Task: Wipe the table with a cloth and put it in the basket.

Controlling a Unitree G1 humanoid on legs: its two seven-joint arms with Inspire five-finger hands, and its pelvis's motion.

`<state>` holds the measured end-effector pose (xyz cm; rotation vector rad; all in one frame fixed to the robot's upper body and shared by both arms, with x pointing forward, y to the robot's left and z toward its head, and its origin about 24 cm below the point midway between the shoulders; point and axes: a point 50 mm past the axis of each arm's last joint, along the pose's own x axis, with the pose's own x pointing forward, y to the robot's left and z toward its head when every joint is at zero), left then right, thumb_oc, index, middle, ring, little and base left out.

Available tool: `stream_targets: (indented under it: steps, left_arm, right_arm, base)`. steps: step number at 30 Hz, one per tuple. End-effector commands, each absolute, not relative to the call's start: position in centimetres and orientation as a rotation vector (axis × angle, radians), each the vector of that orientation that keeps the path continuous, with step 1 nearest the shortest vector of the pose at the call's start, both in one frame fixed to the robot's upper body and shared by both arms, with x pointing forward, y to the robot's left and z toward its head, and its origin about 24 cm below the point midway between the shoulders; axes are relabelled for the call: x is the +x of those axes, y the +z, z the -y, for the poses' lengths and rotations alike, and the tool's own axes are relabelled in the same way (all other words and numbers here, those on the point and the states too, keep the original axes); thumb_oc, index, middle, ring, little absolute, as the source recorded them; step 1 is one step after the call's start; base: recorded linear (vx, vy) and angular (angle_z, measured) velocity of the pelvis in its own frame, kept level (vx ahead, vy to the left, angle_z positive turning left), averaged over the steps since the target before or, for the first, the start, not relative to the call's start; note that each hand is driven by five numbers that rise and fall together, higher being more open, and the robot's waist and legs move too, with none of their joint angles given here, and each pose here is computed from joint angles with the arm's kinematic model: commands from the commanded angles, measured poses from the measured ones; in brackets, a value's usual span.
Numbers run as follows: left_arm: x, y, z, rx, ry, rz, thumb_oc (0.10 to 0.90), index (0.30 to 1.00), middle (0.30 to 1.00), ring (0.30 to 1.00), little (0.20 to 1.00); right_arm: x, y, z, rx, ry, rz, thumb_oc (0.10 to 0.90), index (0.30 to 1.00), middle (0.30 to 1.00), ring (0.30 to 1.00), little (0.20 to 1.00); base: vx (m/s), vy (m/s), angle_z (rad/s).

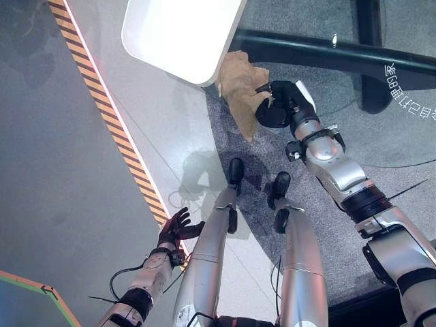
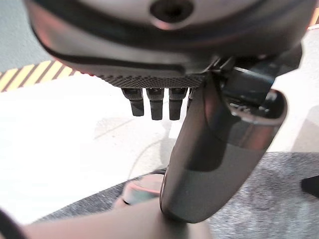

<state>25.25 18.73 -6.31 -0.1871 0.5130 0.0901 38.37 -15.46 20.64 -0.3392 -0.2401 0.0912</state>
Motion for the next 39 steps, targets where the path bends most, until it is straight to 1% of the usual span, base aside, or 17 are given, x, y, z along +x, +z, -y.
stream_targets:
  steps: [1,6,9,15,18,20,25,32,35,39]
  left_arm:
    - [21.9,-7.8,-18.3,-0.358,0.089,-0.537,0.8,0.9,0.9,0.9,0.9]
    - [21.6,-7.4,-18.9,-0.478,0.112,-0.509,0.8,0.9,0.9,0.9,0.9]
    - [21.5,-6.8,-19.7,-0.497,0.15,-0.453,0.8,0.9,0.9,0.9,0.9]
    - [21.6,-4.5,-22.1,-0.507,0.293,-0.295,0.8,0.9,0.9,0.9,0.9]
    - [21.4,-3.9,-22.6,-0.516,0.3,-0.259,0.8,0.9,0.9,0.9,0.9]
    - [21.4,-3.3,-22.7,-0.534,0.272,-0.236,0.8,0.9,0.9,0.9,0.9]
    - [22.1,-1.3,-21.2,-0.666,0.085,-0.199,0.8,0.9,0.9,0.9,0.9]
    - [22.5,1.6,-16.5,-0.931,-0.279,-0.236,0.8,0.9,0.9,0.9,0.9]
    - [22.4,2.3,-14.9,-1.034,-0.388,-0.242,0.8,0.9,0.9,0.9,0.9]
    - [22.3,2.5,-13.6,-1.11,-0.46,-0.262,0.8,0.9,0.9,0.9,0.9]
  right_arm:
    - [36.2,27.2,15.9,-0.206,0.087,0.572,0.1,0.3,0.3,0.3,0.2]
    - [35.4,26.4,16.5,-0.15,0.082,0.583,0.1,0.3,0.3,0.3,0.2]
    - [34.6,25.2,17.0,-0.103,0.082,0.585,0.1,0.3,0.3,0.3,0.2]
    - [33.1,23.3,18.0,-0.029,0.063,0.594,0.1,0.3,0.3,0.3,0.2]
    - [32.7,22.8,18.3,-0.009,0.057,0.599,0.1,0.3,0.3,0.3,0.2]
    - [32.1,22.3,18.3,0.017,0.062,0.609,0.1,0.3,0.3,0.3,0.2]
    - [30.9,22.4,18.2,0.033,0.1,0.65,0.1,0.3,0.3,0.3,0.2]
    - [29.2,22.5,18.0,0.119,0.191,0.697,0.1,0.3,0.3,0.3,0.2]
    - [28.3,22.8,17.0,0.118,0.267,0.725,0.1,0.3,0.3,0.3,0.2]
    - [27.5,23.1,15.8,0.066,0.352,0.755,0.1,0.3,0.3,0.3,0.2]
  base:
    - [0.0,0.006,-0.04]
    - [-0.01,-0.005,-0.04]
    - [-0.02,-0.031,-0.07]
    - [-0.01,-0.058,-0.05]
    - [-0.01,-0.072,0.0]
    - [0.0,-0.078,0.01]
    - [-0.04,-0.046,0.03]
    - [0.0,0.0,0.0]
    - [0.0,-0.012,-0.06]
    - [-0.01,-0.013,-0.1]
